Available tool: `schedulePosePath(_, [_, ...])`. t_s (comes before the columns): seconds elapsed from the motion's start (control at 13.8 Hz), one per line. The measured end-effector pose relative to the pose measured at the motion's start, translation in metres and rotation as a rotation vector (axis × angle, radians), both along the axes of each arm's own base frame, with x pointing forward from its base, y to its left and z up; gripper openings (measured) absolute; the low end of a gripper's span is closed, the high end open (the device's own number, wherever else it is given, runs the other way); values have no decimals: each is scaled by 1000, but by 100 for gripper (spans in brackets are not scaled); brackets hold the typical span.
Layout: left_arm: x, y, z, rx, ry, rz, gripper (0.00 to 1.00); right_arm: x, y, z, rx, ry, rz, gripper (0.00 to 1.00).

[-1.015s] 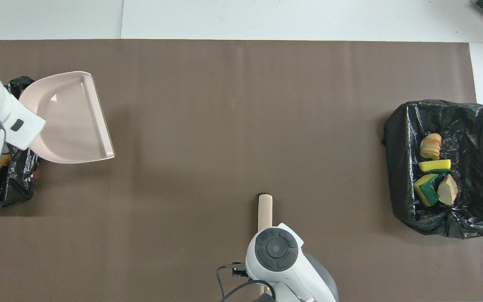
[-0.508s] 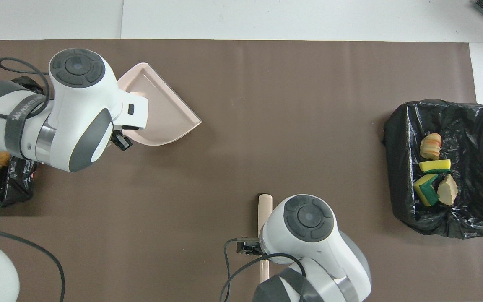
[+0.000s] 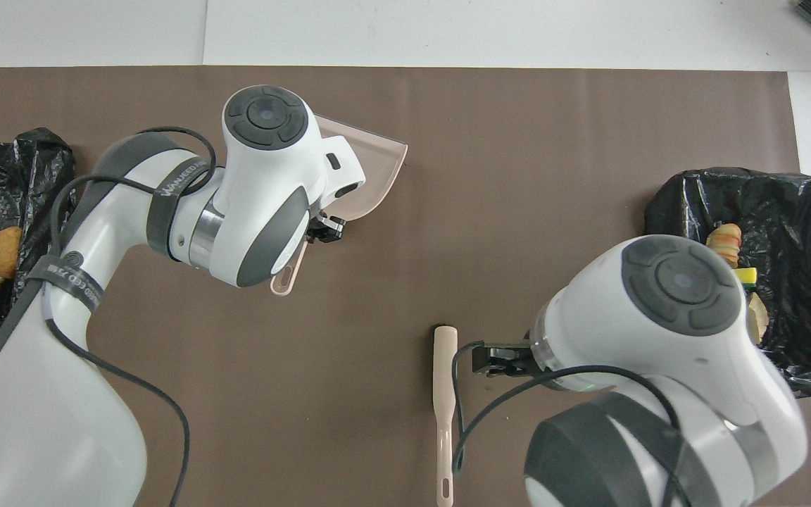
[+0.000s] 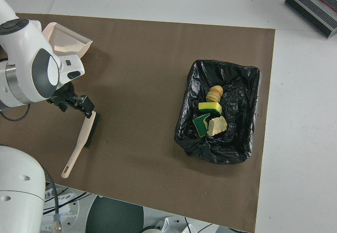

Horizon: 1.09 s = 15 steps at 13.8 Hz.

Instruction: Sweep and dump trash in bin

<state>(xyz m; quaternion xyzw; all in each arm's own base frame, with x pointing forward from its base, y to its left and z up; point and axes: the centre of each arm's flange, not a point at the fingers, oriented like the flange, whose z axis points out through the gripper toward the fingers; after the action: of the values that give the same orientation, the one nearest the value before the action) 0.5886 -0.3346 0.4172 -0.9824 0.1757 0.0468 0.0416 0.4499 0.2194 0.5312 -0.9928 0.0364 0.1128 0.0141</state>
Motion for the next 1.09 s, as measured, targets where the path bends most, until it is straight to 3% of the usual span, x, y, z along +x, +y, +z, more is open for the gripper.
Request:
schedulePosePath(0.22, [-5, -61, -25, 13, -2, 120, 32, 21, -58, 29, 7, -24, 53, 100])
schedulePosePath(0.51, [-7, -117, -58, -20, -2, 257, 32, 29, -83, 36, -2, -35, 77, 100])
schedulePosePath(0.8, [-14, -140, -50, -106, 3, 291, 32, 42, -137, 49, 6, -60, 77, 100])
schedulePosePath(1.09, [-11, -145, -61, -153, 6, 309, 32, 52, -200, 79, 12, -128, 57, 100])
